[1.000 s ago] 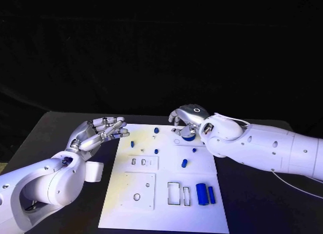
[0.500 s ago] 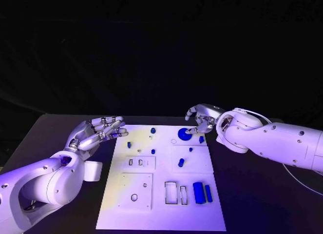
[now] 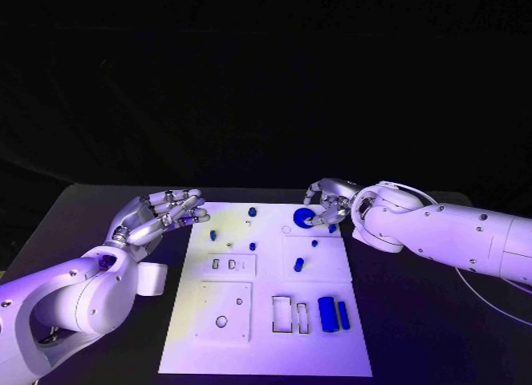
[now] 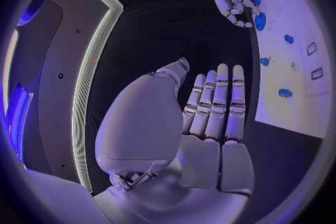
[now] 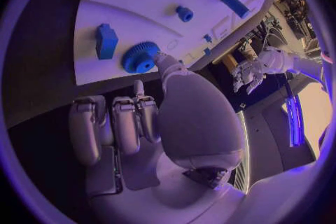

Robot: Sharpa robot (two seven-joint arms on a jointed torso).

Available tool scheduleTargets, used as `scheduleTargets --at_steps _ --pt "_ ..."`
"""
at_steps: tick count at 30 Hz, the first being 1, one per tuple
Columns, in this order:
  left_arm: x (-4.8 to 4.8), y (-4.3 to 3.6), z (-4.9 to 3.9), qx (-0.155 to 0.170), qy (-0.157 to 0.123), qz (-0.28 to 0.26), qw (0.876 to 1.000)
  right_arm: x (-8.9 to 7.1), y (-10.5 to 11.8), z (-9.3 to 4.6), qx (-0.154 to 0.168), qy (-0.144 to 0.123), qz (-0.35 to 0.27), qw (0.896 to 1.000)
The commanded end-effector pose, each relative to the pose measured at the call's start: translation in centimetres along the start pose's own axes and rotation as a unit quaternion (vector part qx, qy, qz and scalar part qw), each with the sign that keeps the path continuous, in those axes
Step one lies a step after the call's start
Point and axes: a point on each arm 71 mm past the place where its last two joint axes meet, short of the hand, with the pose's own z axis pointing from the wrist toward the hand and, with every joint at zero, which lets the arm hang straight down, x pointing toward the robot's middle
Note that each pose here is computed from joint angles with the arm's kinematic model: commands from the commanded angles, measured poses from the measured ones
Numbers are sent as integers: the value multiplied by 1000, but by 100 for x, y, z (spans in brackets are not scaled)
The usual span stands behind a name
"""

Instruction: Assemble the parts on the task board

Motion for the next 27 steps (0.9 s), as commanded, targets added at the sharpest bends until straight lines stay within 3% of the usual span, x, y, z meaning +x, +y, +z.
scheduleTargets --at_steps 1,17,27 --pt "22 -7 5 2 10 -6 1000 32 -3 15 8 7 -1 1000" --pt "12 -4 5 -1 9 -6 1000 60 -2 39 9 4 -8 1000" --pt "10 -2 4 -2 9 -6 1000 94 -8 49 9 16 -12 1000"
